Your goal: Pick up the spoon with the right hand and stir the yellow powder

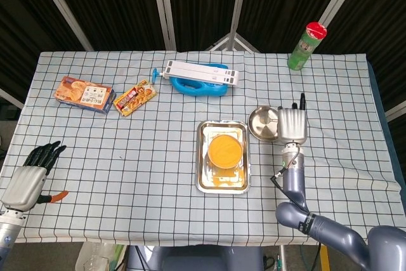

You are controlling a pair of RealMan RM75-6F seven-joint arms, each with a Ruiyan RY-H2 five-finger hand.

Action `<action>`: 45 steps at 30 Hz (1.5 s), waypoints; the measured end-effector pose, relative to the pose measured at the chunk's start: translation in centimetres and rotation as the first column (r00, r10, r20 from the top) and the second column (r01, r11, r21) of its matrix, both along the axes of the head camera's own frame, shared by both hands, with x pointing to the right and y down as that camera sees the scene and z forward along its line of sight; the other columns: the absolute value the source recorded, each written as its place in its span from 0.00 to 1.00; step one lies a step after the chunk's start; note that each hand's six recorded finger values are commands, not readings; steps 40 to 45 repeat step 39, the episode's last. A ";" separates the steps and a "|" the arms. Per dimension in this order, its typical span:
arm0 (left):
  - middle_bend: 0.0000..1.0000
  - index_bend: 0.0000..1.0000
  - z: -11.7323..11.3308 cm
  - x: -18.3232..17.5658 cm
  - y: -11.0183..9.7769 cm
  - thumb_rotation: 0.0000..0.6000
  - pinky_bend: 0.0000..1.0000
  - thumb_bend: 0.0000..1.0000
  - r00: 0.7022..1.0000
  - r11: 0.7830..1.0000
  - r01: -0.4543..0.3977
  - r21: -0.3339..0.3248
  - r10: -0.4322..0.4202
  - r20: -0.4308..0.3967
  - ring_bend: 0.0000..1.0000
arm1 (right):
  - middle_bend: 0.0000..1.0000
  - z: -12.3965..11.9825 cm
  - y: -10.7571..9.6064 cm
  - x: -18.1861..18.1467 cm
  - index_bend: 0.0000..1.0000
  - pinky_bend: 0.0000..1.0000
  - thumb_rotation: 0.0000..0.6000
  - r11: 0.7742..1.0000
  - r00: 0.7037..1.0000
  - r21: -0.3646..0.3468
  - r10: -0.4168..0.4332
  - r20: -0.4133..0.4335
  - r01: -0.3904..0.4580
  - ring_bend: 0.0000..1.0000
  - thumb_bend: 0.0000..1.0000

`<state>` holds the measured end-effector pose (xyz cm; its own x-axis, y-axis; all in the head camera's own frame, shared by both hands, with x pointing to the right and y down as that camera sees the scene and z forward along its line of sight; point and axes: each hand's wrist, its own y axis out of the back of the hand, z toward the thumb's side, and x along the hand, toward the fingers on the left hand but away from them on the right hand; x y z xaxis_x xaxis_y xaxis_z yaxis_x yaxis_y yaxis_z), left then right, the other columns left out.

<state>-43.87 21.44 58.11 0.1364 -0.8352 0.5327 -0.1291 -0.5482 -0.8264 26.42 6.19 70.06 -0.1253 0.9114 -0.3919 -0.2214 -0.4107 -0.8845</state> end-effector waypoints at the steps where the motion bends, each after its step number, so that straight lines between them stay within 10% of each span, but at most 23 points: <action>1: 0.00 0.00 0.0 0.0 0.0 1.00 0.00 0.00 1.000 1.000 0.000 0.000 0.000 0.000 0.00 | 0.61 0.3 -0.1 -0.1 0.68 0.00 1.00 1.000 1.000 -0.004 0.001 0.001 -0.001 0.32 0.71; 17: 0.00 0.00 -0.2 0.1 0.1 1.00 0.00 0.00 1.000 1.000 -0.008 0.008 0.008 -0.001 0.00 | 0.18 1.1 1.1 1.4 0.01 0.00 1.00 0.999 0.996 -0.038 0.008 -0.094 -0.011 0.07 0.56; 29: 0.00 0.00 -0.4 0.0 0.0 1.00 0.00 0.00 1.000 0.999 -0.011 0.034 0.011 0.008 0.00 | 0.13 -2.1 1.9 4.7 0.00 0.00 1.00 1.000 0.998 0.006 0.025 -0.049 -0.024 0.01 0.52; 39: 0.00 0.00 -1.1 -0.3 0.0 1.00 0.00 0.00 0.996 0.993 -0.062 0.098 0.054 0.074 0.00 | 0.00 -10.4 9.5 11.7 0.00 0.00 1.00 0.998 0.995 0.025 -0.064 0.071 0.063 0.00 0.28; 45: 0.00 0.00 -1.1 -0.3 0.0 1.00 0.00 0.00 0.996 0.993 -0.062 0.098 0.054 0.074 0.00 | 0.00 -10.4 9.5 11.7 0.00 0.00 1.00 0.998 0.995 0.025 -0.064 0.071 0.063 0.00 0.28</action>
